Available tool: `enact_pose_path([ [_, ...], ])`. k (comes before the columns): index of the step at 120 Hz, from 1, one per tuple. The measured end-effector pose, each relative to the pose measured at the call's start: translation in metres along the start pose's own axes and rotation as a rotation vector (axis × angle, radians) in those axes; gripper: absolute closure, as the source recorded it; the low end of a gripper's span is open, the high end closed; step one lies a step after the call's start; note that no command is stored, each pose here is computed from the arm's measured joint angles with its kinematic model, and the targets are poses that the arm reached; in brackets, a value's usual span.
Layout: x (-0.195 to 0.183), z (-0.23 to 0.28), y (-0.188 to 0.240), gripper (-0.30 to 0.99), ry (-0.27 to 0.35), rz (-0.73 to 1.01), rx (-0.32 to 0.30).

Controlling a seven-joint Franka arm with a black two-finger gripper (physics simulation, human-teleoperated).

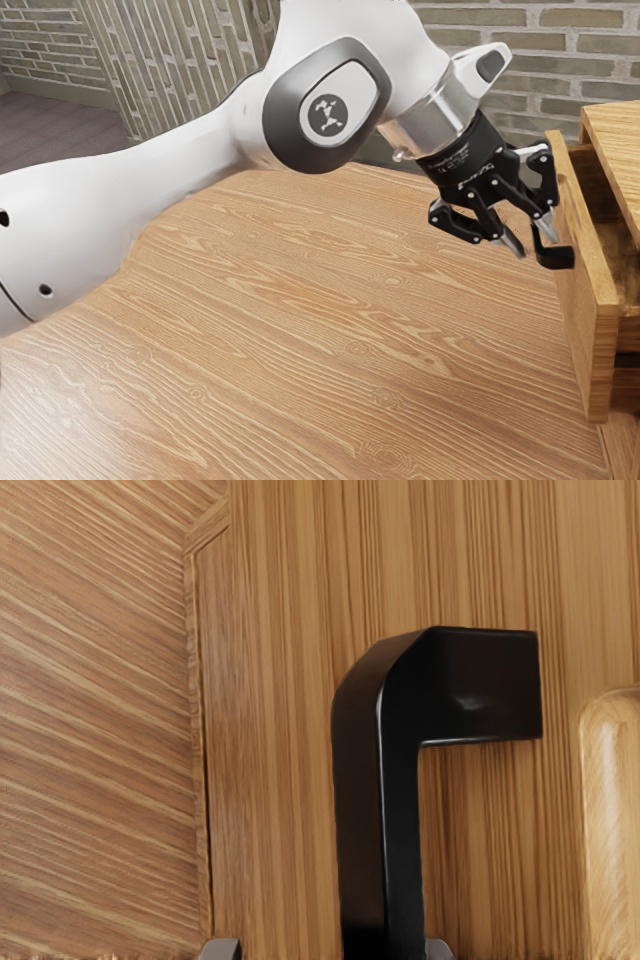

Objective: Pull the drawer handle with one arm to open the drawer

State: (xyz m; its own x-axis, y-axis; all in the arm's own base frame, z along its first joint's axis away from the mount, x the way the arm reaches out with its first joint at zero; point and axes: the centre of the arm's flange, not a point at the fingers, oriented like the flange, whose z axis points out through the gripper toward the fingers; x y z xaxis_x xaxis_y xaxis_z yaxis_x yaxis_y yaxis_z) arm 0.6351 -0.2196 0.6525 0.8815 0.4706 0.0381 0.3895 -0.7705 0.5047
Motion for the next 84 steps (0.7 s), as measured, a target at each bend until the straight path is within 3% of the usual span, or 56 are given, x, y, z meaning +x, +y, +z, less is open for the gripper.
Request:
enact_pose_path([
  [84, -0.033, -0.033, -0.022, 0.57, 0.032, -0.03, 0.039],
])
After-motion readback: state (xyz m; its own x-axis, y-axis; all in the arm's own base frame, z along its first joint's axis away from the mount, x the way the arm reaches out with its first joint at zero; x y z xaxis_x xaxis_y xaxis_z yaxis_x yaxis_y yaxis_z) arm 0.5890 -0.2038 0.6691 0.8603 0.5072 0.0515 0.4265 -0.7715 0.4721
